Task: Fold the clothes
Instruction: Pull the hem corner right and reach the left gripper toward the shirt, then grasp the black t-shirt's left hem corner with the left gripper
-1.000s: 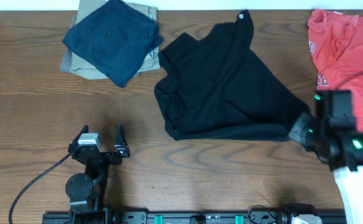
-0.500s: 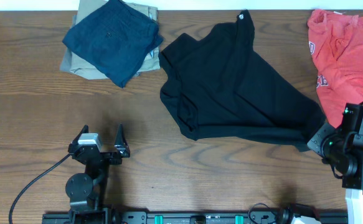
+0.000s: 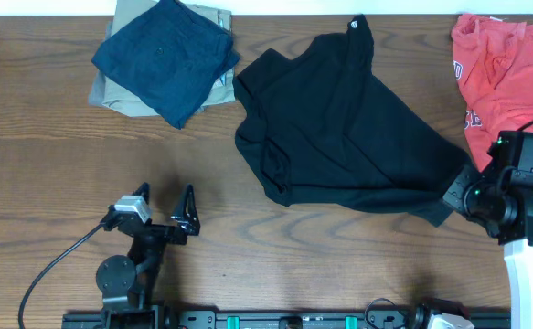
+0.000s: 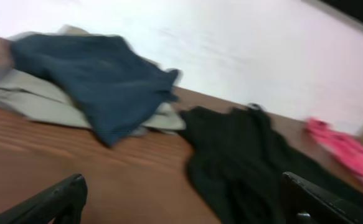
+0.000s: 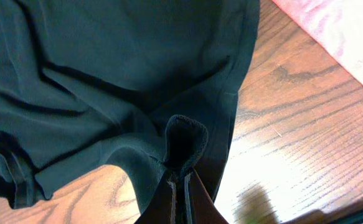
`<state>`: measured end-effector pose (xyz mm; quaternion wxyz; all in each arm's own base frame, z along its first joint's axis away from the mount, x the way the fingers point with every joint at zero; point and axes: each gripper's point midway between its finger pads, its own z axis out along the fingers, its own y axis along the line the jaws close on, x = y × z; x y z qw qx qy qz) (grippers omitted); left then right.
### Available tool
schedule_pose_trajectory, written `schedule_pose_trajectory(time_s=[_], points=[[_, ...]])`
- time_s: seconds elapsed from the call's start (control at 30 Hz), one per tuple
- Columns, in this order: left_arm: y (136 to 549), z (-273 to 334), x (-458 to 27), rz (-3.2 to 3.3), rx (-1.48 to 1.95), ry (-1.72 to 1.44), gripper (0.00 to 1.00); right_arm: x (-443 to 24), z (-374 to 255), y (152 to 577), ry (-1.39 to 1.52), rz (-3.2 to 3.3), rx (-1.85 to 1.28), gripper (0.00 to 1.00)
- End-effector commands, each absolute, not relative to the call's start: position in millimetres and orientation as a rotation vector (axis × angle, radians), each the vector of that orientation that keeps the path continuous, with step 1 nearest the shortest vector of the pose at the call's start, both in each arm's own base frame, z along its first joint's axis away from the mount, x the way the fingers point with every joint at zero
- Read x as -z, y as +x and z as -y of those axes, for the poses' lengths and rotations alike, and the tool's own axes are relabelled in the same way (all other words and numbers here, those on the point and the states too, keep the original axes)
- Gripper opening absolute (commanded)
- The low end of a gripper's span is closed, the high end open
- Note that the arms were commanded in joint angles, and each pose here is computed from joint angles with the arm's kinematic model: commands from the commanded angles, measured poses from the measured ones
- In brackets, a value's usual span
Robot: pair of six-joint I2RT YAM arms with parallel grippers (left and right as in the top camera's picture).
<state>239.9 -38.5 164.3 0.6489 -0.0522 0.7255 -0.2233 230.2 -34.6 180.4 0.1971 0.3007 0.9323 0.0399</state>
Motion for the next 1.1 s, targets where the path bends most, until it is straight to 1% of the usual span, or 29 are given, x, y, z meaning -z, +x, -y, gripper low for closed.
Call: schedule_pose_trajectory(time_s=[0.0,0.3,0.43,0.53,0.7,0.77,0.93,1.0,1.07], points=[[227.2,72.3,-170.7,-1.648,0.720,0.003,0.98,-181.2,34.9,233.0,0.814,-2.610,-0.126,0.01],[217.0,93.4,-230.4,-1.628,0.797,0.162,0.98,-185.1,29.1,241.5,0.792,-2.584,-0.187,0.01],[228.8,99.4,-249.0,-1.727,0.823,0.205,0.98,-185.7,28.2,242.8,0.788,-2.580,-0.196,0.01],[242.0,100.3,-246.5,-1.885,0.790,0.246,0.98,-185.3,28.0,242.0,0.789,-2.584,-0.196,0.01],[261.2,89.7,-220.5,-2.277,0.677,0.155,0.98,-184.6,27.7,240.4,0.792,-2.591,-0.195,0.01],[261.2,96.8,-215.7,-2.387,0.700,0.162,0.98,-184.5,27.7,240.4,0.792,-2.591,-0.195,0.01],[270.6,132.4,-212.8,-2.438,0.955,0.159,0.98,-184.6,27.8,240.5,0.792,-2.590,-0.195,0.01],[275.9,140.1,-208.4,-2.440,0.958,0.192,0.98,-184.7,27.8,240.6,0.791,-2.590,-0.195,0.01],[279.6,140.4,-199.0,-2.469,0.869,0.202,0.98,-184.7,27.8,240.6,0.791,-2.590,-0.195,0.01]])
